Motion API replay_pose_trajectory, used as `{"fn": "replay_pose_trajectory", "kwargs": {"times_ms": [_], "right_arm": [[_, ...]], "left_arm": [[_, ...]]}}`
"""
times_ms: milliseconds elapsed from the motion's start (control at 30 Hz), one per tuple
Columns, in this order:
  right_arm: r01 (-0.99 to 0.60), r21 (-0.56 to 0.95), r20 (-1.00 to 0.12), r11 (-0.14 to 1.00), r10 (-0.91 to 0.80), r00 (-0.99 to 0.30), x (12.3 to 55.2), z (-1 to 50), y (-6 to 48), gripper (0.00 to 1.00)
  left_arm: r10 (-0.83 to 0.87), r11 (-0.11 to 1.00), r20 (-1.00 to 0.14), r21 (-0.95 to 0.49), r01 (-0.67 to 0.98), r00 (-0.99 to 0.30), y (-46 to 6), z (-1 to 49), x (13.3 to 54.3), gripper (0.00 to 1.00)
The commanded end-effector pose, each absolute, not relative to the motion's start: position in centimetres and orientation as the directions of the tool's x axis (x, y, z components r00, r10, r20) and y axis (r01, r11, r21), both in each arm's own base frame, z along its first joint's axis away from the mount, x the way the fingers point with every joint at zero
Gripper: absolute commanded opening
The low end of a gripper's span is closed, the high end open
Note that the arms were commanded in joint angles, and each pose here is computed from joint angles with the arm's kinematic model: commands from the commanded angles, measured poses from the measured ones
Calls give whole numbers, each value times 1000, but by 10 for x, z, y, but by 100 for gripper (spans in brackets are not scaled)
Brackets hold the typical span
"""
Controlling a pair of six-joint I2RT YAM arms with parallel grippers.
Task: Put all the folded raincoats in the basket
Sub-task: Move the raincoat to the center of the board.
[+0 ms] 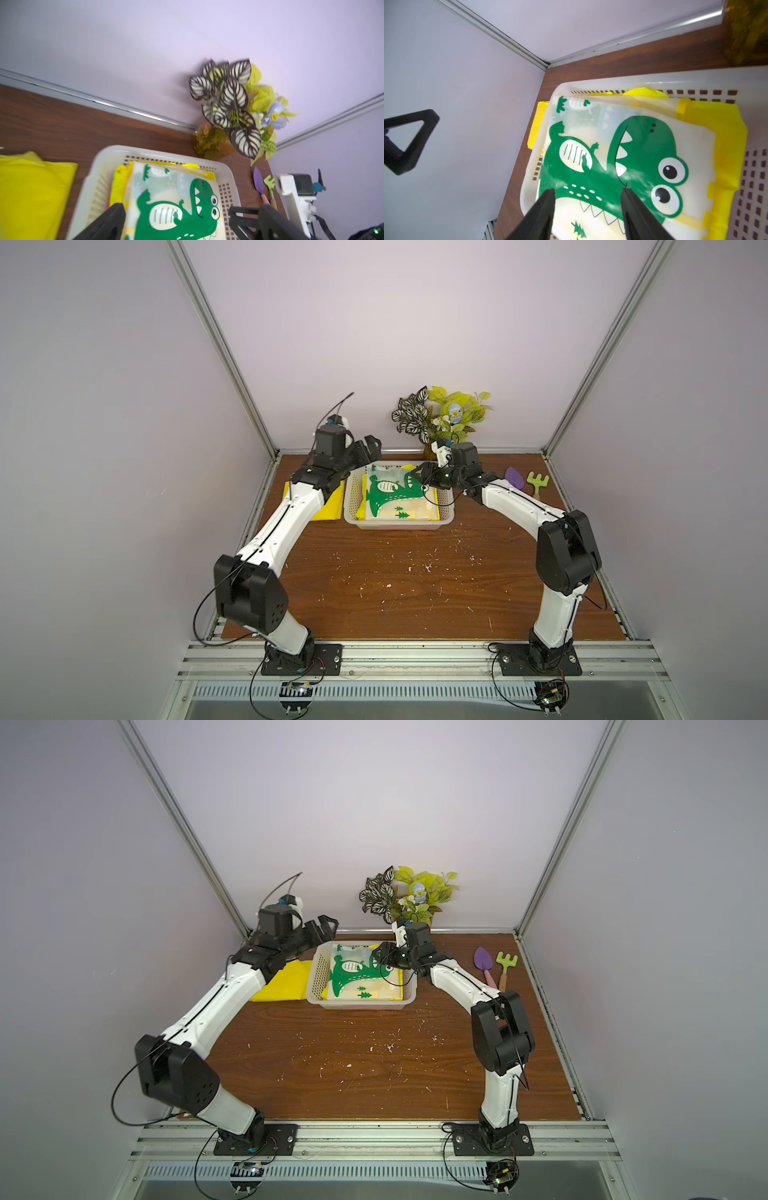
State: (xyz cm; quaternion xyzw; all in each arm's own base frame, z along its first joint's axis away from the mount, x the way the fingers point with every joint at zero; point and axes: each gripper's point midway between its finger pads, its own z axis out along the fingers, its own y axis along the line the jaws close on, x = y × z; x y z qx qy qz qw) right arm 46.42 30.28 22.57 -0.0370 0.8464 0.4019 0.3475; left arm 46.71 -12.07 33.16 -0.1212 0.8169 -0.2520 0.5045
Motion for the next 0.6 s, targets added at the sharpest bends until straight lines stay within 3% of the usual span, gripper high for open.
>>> {"fn": "replay_pose_trajectory", "kwargs": {"times_ms": [0,167,233,333,400,567], "right_arm": [[-453,638,-714,623,260,-650,447,294,300,58],[-473,642,-707,603,228,-670,415,295,306,58],[-482,637,-705,602,203,-679,402,292,312,58],[-499,629,-703,596,162,-692,383,285,323,58],[-496,628,-694,600,143,-706,373,276,328,58],[-489,627,-669,606,99,-736,353,253,335,57]], "left_arm": [[-524,842,-660,-494,-215,-537,-58,254,462,99],[-622,781,-549,-490,-388,-559,-11,201,457,100],[-620,782,-540,-481,-396,-569,-5,188,464,92],[-599,800,-529,-426,-422,-601,3,164,477,88],[-589,808,-499,-384,-448,-636,8,146,484,77],[-600,798,-454,-292,-527,-658,24,110,497,69]]}}
